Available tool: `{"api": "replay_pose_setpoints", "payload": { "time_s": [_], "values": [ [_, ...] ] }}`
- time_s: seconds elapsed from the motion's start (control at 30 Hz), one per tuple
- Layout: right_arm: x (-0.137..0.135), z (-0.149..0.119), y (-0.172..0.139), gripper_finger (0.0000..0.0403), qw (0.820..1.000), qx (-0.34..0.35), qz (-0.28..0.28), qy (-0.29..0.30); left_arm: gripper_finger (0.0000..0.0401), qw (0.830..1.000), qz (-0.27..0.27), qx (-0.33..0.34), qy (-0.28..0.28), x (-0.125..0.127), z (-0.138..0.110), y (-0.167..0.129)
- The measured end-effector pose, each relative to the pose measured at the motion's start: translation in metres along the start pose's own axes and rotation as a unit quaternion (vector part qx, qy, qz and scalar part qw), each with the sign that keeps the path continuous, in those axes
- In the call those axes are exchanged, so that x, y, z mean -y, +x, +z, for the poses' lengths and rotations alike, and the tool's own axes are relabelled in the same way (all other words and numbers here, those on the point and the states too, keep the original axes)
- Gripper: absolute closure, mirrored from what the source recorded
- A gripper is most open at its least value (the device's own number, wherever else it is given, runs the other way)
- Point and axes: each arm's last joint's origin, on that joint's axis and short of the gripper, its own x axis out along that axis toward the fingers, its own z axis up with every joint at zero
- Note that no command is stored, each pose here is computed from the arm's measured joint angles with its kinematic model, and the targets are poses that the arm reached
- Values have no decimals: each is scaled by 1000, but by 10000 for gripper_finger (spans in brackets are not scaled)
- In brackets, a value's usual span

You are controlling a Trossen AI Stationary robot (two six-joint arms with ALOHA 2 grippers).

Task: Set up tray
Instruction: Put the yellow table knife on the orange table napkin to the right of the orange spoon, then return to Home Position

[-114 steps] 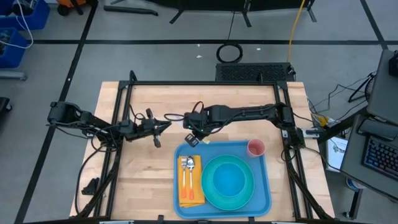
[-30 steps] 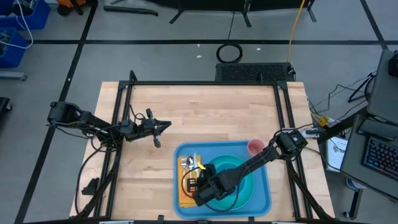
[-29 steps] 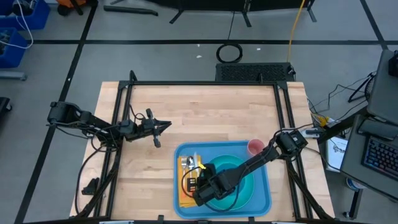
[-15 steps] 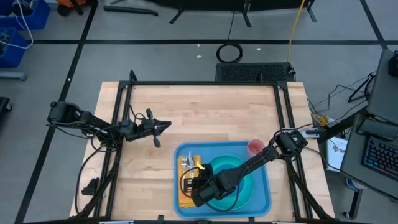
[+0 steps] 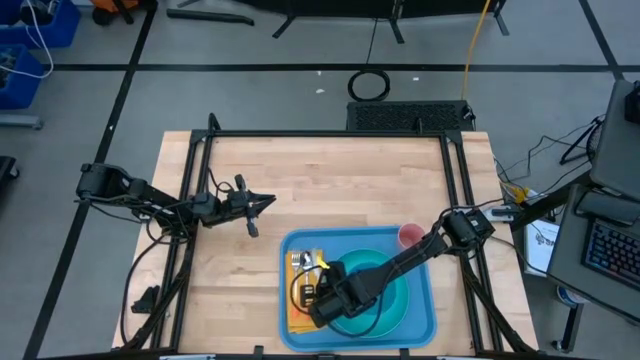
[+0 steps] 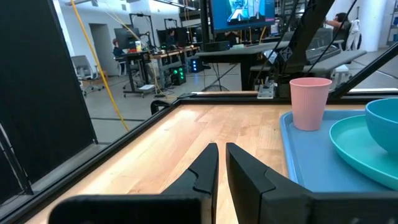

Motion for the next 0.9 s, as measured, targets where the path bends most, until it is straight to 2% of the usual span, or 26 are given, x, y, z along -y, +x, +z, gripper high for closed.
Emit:
{"api": "replay_pose_setpoints", "payload": {
  "time_s": [0.5,0.73,0.9],
  "values": [
    [-4,1,1,360,1000,-2,14,5,364,1000,0,0,0,0,0,0],
    [-5,1,0,316,1000,-4,20,7,364,1000,0,0,0,0,0,0],
    [-6,0,0,320,1000,-6,25,9,364,1000,0,0,0,0,0,0]
  ]
}}
